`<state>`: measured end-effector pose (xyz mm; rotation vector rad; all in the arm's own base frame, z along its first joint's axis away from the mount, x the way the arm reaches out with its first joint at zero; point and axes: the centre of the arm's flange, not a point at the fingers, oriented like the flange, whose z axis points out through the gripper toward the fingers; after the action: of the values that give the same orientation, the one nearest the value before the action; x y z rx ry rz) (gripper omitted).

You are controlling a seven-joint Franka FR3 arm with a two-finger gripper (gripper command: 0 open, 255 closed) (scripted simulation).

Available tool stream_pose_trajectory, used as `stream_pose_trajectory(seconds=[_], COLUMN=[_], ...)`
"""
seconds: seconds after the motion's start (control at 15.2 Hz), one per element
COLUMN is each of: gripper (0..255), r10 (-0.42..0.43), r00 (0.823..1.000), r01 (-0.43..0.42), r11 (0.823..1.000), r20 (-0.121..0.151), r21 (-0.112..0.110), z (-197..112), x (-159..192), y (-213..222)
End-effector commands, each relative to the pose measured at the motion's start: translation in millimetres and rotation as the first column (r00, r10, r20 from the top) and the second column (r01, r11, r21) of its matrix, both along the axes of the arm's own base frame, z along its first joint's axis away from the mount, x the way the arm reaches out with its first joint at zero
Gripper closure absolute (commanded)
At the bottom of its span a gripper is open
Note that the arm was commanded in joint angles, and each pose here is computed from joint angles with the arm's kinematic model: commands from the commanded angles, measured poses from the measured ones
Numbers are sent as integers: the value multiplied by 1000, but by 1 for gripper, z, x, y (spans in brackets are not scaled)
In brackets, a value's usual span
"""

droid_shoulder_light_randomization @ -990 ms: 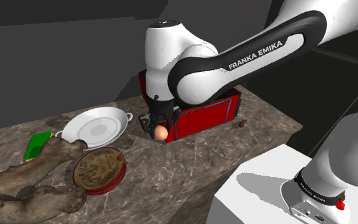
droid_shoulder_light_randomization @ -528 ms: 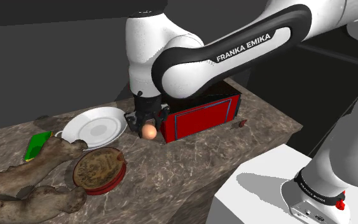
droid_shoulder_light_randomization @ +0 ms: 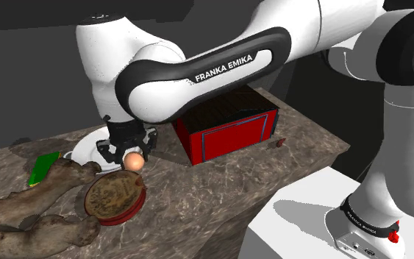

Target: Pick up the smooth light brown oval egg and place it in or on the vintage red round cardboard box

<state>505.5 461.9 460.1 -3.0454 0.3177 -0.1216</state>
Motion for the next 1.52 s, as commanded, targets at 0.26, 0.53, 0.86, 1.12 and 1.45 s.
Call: stream_pose_trajectory(seconds=[0.26, 0.53, 0.86, 1.12, 1.45], gripper=[255, 255, 255, 255, 255], r10=[-2, -2, -2, -2, -2], r00=[1000, 1000, 1000, 1000, 1000], r01=[2, 2, 2, 2, 2], r11=[1000, 1000, 1000, 1000, 1000], r20=[0, 0, 0, 0, 0], r21=[-1, -1, -1, -1, -1], z=[4, -17, -44, -65, -75], x=[32, 32, 32, 32, 32], y=[75, 75, 75, 75, 75])
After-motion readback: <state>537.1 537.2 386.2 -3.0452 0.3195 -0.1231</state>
